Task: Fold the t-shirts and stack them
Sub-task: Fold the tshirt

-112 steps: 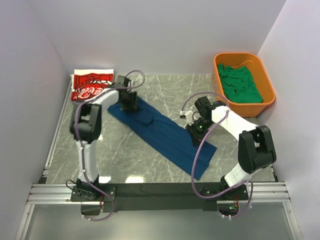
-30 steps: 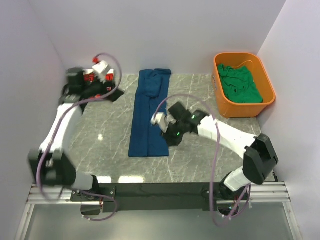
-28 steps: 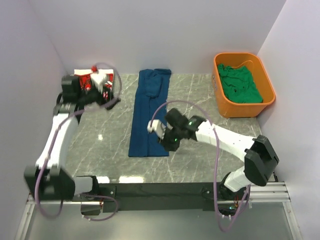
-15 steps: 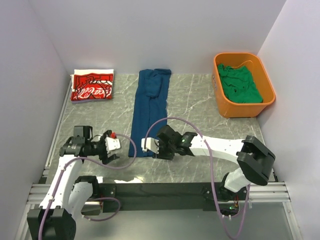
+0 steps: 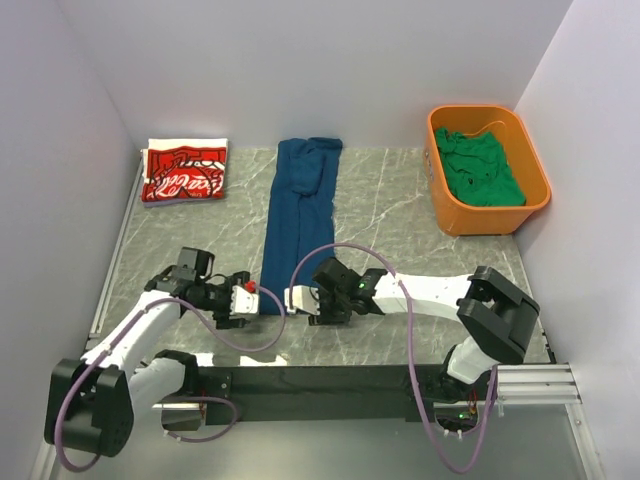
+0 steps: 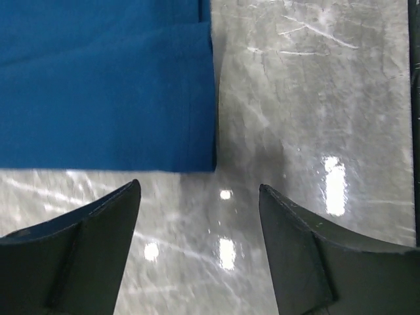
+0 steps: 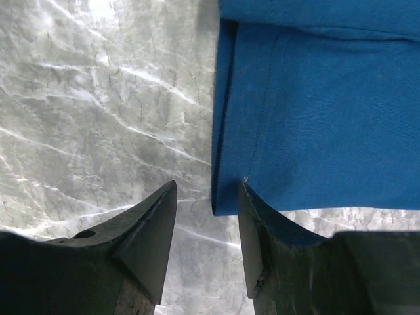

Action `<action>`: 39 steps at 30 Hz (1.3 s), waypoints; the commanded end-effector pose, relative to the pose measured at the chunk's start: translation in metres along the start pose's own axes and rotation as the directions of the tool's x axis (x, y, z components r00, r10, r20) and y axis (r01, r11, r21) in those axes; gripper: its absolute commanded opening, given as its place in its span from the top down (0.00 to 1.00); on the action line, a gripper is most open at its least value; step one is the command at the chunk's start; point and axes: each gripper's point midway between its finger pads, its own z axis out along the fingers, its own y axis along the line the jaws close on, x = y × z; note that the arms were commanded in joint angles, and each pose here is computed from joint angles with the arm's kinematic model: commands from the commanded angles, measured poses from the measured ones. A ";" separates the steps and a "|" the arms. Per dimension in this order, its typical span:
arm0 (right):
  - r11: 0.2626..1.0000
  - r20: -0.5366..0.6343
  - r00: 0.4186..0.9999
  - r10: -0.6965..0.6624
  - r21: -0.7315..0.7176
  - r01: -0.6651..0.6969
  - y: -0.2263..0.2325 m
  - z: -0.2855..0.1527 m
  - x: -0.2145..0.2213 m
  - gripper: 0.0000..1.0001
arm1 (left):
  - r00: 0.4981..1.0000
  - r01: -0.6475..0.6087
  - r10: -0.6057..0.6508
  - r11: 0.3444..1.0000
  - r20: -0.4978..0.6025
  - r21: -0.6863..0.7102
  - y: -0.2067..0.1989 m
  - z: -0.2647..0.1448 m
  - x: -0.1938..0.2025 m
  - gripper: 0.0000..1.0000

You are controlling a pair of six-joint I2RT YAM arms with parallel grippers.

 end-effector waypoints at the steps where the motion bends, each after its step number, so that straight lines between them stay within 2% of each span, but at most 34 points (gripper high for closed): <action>1: 0.999 -0.022 0.999 -0.030 -0.016 0.030 0.004 0.007 0.007 0.51 | 0.998 -0.056 0.056 0.998 0.005 -0.012 0.012 0.013 -0.002 0.23; 5: 0.998 -0.061 0.997 -0.042 -0.053 0.039 0.007 0.014 0.011 0.53 | 0.998 -0.055 0.055 0.998 -0.006 0.014 0.014 0.021 0.002 0.28; 14: 0.993 -0.140 0.989 -0.048 -0.109 0.033 0.017 0.020 0.029 0.71 | 0.992 -0.126 0.128 0.988 -0.017 0.084 0.015 0.043 0.001 0.41; 15: 0.993 -0.146 0.988 -0.044 -0.113 0.027 0.018 0.019 0.030 0.76 | 0.992 -0.121 0.124 0.989 -0.023 0.089 0.015 0.045 0.001 0.46; 20: 0.994 -0.172 0.985 -0.032 -0.107 0.013 0.018 0.023 0.036 0.86 | 0.993 -0.066 0.080 0.987 -0.089 0.145 0.013 0.056 0.016 0.62; 22: 0.995 -0.191 0.981 -0.022 -0.101 0.003 0.016 0.025 0.040 0.94 | 0.991 -0.053 0.072 0.986 -0.115 0.158 0.013 0.059 0.023 0.70; 23: 0.996 -0.193 0.981 -0.018 -0.088 0.001 0.014 0.026 0.038 0.97 | 0.990 -0.055 0.074 0.987 -0.119 0.151 0.016 0.059 0.024 0.75; 24: 0.997 -0.193 0.981 -0.002 -0.070 -0.012 0.010 0.027 0.037 1.00 | 0.991 -0.054 0.071 0.988 -0.116 0.142 0.019 0.059 0.022 0.84; 27: 0.998 -0.197 0.979 0.042 -0.032 -0.050 -0.006 0.023 0.036 1.00 | 0.994 -0.062 0.072 0.990 -0.077 0.130 0.027 0.057 0.011 0.97; 32: 0.997 -0.141 0.988 0.057 -0.034 -0.062 -0.018 0.006 0.019 1.00 | 0.992 -0.124 0.127 0.978 -0.010 0.167 0.019 0.048 -0.008 0.99; 39: 0.992 -0.058 0.996 0.060 -0.112 -0.066 0.009 -0.022 -0.006 1.00 | 0.988 -0.146 0.134 0.969 0.071 0.200 -0.008 0.026 -0.036 0.99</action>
